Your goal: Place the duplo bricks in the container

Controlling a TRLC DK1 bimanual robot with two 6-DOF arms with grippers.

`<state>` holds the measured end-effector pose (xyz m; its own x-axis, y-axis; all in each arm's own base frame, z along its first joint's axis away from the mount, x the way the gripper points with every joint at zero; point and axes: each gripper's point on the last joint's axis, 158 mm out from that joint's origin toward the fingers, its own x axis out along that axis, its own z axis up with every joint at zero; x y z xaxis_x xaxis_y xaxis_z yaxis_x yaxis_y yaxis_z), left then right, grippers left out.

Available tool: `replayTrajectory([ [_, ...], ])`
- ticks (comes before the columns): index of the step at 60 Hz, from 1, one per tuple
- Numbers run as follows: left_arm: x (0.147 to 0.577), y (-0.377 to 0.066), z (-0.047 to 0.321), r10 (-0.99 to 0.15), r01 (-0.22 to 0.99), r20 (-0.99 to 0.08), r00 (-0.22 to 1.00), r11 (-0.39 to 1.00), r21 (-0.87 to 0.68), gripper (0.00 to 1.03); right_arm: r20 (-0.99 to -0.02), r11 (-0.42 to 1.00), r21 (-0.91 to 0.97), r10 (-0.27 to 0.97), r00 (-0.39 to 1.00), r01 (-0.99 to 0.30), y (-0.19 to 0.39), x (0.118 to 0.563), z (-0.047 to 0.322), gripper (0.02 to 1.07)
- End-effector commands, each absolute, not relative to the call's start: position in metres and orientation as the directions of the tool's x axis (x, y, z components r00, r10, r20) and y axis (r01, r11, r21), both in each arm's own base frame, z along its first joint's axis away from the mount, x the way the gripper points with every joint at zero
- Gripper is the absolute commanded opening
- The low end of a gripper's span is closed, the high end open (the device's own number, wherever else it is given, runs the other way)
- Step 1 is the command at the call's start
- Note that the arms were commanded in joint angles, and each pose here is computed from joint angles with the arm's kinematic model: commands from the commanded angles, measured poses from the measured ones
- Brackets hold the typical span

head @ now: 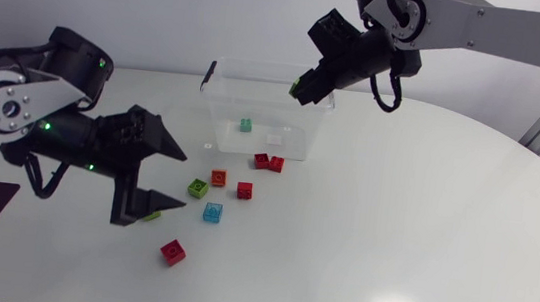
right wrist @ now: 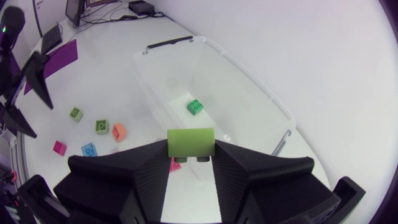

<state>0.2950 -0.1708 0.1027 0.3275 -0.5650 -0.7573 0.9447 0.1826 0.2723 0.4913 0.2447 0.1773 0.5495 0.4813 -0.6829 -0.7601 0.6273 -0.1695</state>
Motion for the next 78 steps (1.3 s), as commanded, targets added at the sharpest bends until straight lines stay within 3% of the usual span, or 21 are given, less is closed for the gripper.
replayTrajectory([
  [1, 0.269, -0.170, 0.090, -0.572, 0.955, -0.767, 0.291, 0.119, 0.273, 0.99, -0.661, 0.661, -0.166, 0.476, 0.580, -0.732, 0.242, 0.511, 0.184, 0.31],
  [22, 0.200, -0.172, 0.042, -0.553, 0.984, -0.823, 0.133, -0.025, 0.176, 0.99, -0.664, 0.717, -0.150, 0.437, 0.606, -0.681, 0.236, 0.565, 0.152, 0.36],
  [23, 0.198, -0.172, 0.040, -0.552, 0.985, -0.824, 0.127, -0.030, 0.172, 0.99, -0.664, 0.717, -0.150, 0.437, 0.606, -0.681, 0.237, 0.566, 0.151, 0.39],
  [27, 0.182, -0.175, 0.030, -0.546, 0.985, -0.834, 0.083, -0.079, 0.150, 0.99, -0.672, 0.723, -0.145, 0.428, 0.604, -0.675, 0.235, 0.573, 0.142, 0.69],
  [28, 0.178, -0.175, 0.027, -0.543, 0.985, -0.837, 0.070, -0.097, 0.145, 0.99, -0.676, 0.726, -0.142, 0.426, 0.602, -0.673, 0.233, 0.576, 0.138, 0.85],
  [33, 0.167, -0.178, 0.020, -0.537, 0.981, -0.843, 0.037, -0.141, 0.133, 0.99, -0.680, 0.731, -0.138, 0.421, 0.601, -0.668, 0.230, 0.577, 0.136, 1.00],
  [53, 0.126, -0.183, -0.005, -0.472, 0.931, -0.877, -0.093, -0.353, 0.092, 0.96, -0.662, 0.705, -0.144, 0.453, 0.597, -0.695, 0.216, 0.535, 0.183, 1.02],
  [78, 0.090, -0.187, -0.023, -0.345, 0.834, -0.907, -0.243, -0.551, -0.014, 0.92, -0.696, 0.667, -0.116, 0.474, 0.540, -0.736, 0.203, 0.457, 0.173, 1.02],
])
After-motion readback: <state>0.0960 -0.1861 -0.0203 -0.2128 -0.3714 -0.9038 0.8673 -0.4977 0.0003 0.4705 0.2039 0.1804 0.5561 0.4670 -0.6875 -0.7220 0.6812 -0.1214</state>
